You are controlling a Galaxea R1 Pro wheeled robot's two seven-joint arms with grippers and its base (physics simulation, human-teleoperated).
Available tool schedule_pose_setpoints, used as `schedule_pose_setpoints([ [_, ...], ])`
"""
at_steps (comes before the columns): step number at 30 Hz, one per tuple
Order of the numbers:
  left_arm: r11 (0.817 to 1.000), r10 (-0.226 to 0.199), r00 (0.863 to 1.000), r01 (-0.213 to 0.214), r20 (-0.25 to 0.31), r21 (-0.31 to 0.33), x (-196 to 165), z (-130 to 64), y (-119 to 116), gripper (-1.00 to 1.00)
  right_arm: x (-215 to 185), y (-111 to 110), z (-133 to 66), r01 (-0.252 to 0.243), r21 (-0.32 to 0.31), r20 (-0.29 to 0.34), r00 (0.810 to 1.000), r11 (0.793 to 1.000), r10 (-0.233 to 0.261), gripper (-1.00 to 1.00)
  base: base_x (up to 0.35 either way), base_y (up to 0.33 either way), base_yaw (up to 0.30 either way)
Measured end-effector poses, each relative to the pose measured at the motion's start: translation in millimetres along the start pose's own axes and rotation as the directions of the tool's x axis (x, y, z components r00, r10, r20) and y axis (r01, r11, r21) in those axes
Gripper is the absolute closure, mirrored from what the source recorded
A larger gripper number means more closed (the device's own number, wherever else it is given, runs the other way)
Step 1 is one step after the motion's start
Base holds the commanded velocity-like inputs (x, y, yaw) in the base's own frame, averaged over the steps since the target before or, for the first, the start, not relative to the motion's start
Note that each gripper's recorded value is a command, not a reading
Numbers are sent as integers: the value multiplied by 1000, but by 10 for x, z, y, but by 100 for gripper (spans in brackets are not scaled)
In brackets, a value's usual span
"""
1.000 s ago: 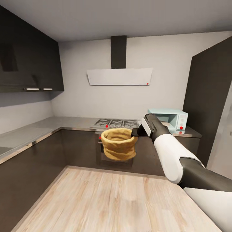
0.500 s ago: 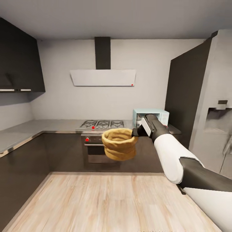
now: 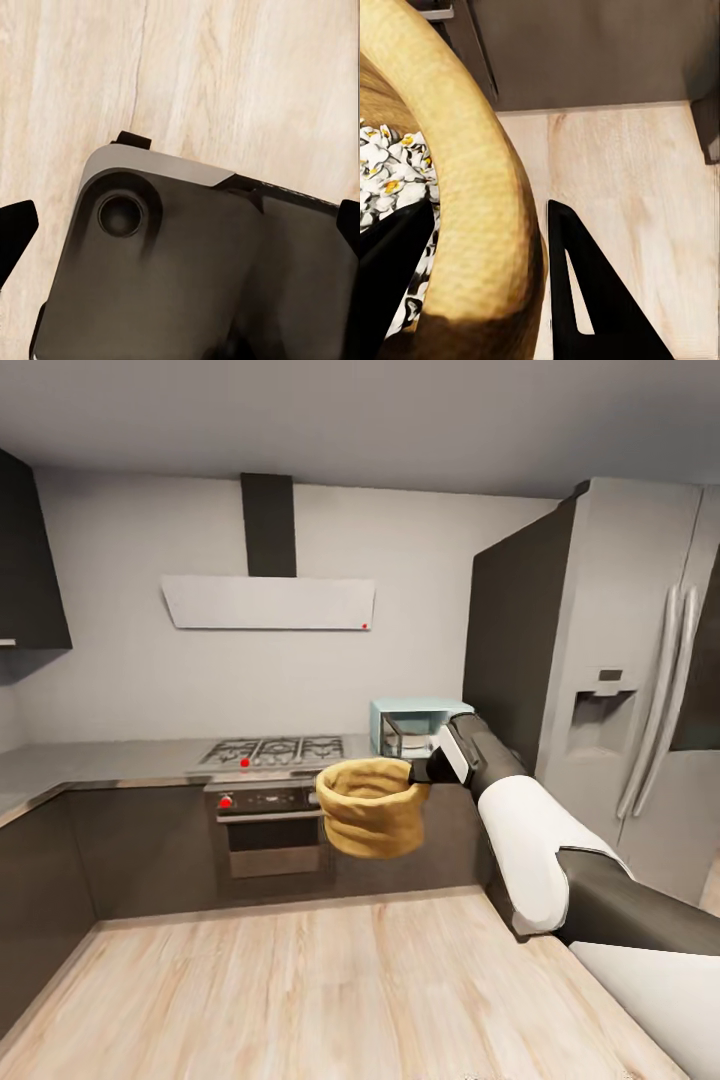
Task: In the kitchen, take the popcorn bag from the countertop, put it into the microwave, and heat it until the popcorn is cooked so the cooked popcorn ends up inside the bag.
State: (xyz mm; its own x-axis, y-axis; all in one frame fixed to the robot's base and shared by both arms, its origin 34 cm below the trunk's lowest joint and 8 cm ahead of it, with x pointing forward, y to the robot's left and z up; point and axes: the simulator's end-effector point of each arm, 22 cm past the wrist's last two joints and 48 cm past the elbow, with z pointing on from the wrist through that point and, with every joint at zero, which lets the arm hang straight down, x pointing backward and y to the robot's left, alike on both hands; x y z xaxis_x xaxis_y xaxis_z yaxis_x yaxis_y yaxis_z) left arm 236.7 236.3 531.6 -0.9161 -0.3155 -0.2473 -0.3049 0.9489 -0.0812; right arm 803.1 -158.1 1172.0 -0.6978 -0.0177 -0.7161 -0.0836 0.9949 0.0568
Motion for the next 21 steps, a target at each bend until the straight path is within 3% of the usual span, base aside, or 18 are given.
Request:
schedule_pose_setpoints([
  [21, 1000, 0, 1000, 0, 11, 4, -41, 0, -14, -100, -32, -1, -73, 2, 2, 11, 1000, 1000, -2, 100, 0, 0, -286],
])
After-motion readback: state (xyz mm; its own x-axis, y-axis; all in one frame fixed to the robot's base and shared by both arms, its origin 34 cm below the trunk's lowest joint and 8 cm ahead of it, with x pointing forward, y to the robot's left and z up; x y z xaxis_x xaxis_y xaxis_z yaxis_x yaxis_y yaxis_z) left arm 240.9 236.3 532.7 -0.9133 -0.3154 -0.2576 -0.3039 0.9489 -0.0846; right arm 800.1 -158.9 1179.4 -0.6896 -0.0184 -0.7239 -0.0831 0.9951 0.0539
